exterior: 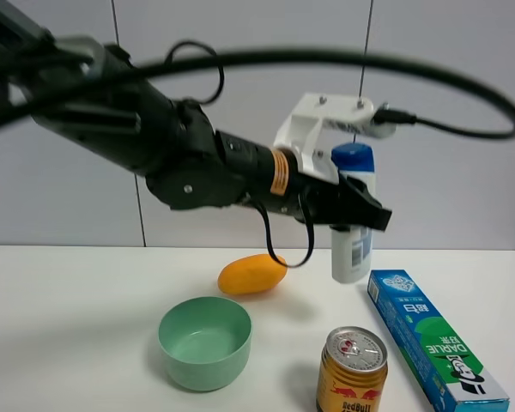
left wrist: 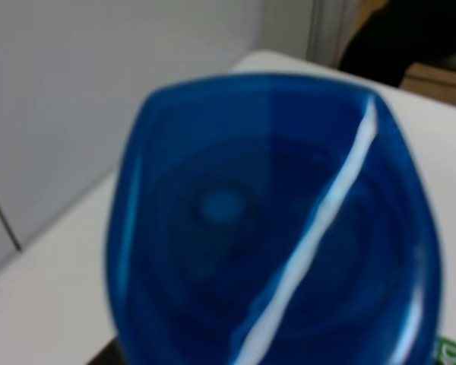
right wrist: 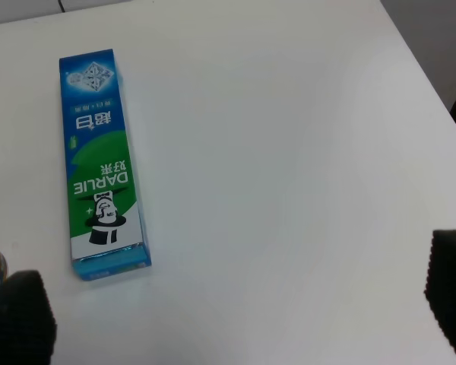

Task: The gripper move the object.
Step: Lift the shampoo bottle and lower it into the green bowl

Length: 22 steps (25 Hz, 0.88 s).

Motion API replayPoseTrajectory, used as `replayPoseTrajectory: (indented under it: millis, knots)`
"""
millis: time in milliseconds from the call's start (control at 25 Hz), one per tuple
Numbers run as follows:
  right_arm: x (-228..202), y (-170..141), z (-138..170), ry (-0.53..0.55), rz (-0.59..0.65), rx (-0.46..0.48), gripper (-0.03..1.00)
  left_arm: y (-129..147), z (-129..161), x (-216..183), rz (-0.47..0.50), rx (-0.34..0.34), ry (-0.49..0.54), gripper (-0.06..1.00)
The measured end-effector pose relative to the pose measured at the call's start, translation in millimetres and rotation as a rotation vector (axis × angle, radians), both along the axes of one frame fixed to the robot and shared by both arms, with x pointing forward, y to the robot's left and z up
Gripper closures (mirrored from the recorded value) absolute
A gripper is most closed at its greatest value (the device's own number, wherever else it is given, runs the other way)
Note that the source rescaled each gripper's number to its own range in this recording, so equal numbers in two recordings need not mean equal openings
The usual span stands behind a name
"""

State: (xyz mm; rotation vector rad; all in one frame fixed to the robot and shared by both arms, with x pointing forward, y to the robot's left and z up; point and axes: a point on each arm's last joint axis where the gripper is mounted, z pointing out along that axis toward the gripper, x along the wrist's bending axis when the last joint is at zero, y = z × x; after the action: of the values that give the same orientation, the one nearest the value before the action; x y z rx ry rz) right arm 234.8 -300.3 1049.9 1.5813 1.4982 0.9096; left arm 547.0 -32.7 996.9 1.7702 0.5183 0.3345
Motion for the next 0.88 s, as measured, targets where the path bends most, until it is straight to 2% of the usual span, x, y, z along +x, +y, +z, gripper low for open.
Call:
replayPoseTrajectory:
  millis: [80, 200, 280, 360, 480, 680, 880]
  knots:
    - [0, 0, 0, 0.000, 0.000, 0.000, -0.03, 10, 30, -4, 0.048, 0.011, -0.030, 0.94]
    - [0, 0, 0, 0.000, 0.000, 0.000, -0.03, 31, 67, -10, 0.153, 0.065, -0.050, 0.94]
    - [0, 0, 0, 0.000, 0.000, 0.000, -0.03, 44, 83, -16, 0.212, 0.101, -0.049, 0.94]
    - [0, 0, 0, 0.000, 0.000, 0.000, -0.03, 56, 91, -26, 0.226, 0.106, -0.050, 0.94]
    - [0, 0, 0, 0.000, 0.000, 0.000, -0.03, 73, 81, -42, 0.222, 0.128, -0.023, 0.94]
    - [0, 0, 0, 0.000, 0.000, 0.000, -0.03, 101, 41, -59, 0.196, 0.158, 0.043, 0.94]
    - [0, 0, 0, 0.000, 0.000, 0.000, -0.03, 127, 9, -63, 0.147, 0.150, 0.031, 0.94]
